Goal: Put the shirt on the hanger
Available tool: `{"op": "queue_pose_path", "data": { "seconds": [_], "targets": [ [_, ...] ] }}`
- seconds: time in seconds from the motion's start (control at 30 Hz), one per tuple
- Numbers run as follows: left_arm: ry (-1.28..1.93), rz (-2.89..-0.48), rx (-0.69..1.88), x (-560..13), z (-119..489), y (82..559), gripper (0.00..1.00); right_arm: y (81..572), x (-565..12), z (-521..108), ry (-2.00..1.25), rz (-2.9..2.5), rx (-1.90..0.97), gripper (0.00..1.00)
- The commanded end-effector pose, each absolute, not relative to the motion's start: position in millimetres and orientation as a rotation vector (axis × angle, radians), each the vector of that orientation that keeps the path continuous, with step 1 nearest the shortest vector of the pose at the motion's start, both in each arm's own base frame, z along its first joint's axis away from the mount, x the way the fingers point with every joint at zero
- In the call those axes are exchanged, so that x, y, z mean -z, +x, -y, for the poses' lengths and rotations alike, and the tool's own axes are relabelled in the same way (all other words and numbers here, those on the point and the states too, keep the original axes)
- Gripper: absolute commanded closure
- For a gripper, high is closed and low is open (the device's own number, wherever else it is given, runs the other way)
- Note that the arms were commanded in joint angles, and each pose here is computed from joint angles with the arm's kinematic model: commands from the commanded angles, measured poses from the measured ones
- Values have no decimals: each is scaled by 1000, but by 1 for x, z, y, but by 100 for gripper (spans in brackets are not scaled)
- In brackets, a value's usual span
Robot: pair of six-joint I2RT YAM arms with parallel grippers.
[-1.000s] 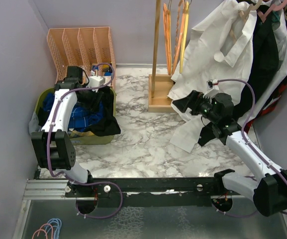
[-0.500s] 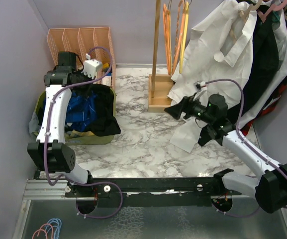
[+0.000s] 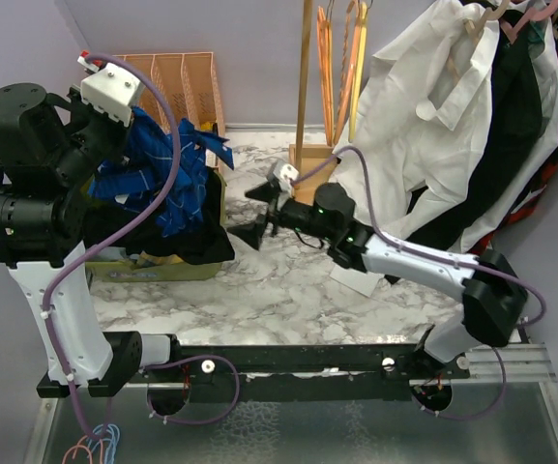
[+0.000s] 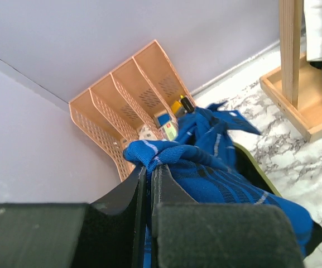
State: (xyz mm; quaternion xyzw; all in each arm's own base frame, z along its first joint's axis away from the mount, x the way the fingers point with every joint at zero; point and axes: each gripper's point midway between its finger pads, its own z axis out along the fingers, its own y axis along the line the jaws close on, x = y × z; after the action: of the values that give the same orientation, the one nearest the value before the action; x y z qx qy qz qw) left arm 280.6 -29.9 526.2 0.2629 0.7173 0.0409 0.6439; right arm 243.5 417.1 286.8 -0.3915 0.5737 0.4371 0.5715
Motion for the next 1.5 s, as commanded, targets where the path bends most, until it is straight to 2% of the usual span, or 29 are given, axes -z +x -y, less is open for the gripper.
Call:
{"op": "queue_pose_path", "data": {
  "seconds": [0.0, 0.23, 0.4, 0.53, 0.77, 0.93, 1.03, 1.47],
  "targets": [
    [558, -1602, -107, -540, 28, 277, 100, 277, -362, -467, -847, -1076, -951, 0],
    [503, -1540, -150, -561, 21, 270, 100, 268, -361, -519, -938, -1018, -1133, 0],
    [468, -1532, -173, -565, 15, 271, 98, 220, -363, -531, -1033, -941, -1247, 0],
    [478, -1560, -167, -556, 16, 276, 97, 200, -393, -525, -972, -870, -1190, 0],
    [584, -1672, -69, -509, 31, 281, 97, 222, -463, -495, -835, -774, -972, 0],
    [669, -1724, -2, -482, 42, 276, 97, 225, -495, -474, -908, -692, -1072, 0],
    [746, -1735, 75, -470, 55, 267, 96, 229, -501, -488, -1028, -680, -1046, 0],
    [831, -1722, 178, -463, 72, 251, 93, 232, -427, -553, -1372, -758, -1175, 1]
  ]
}}
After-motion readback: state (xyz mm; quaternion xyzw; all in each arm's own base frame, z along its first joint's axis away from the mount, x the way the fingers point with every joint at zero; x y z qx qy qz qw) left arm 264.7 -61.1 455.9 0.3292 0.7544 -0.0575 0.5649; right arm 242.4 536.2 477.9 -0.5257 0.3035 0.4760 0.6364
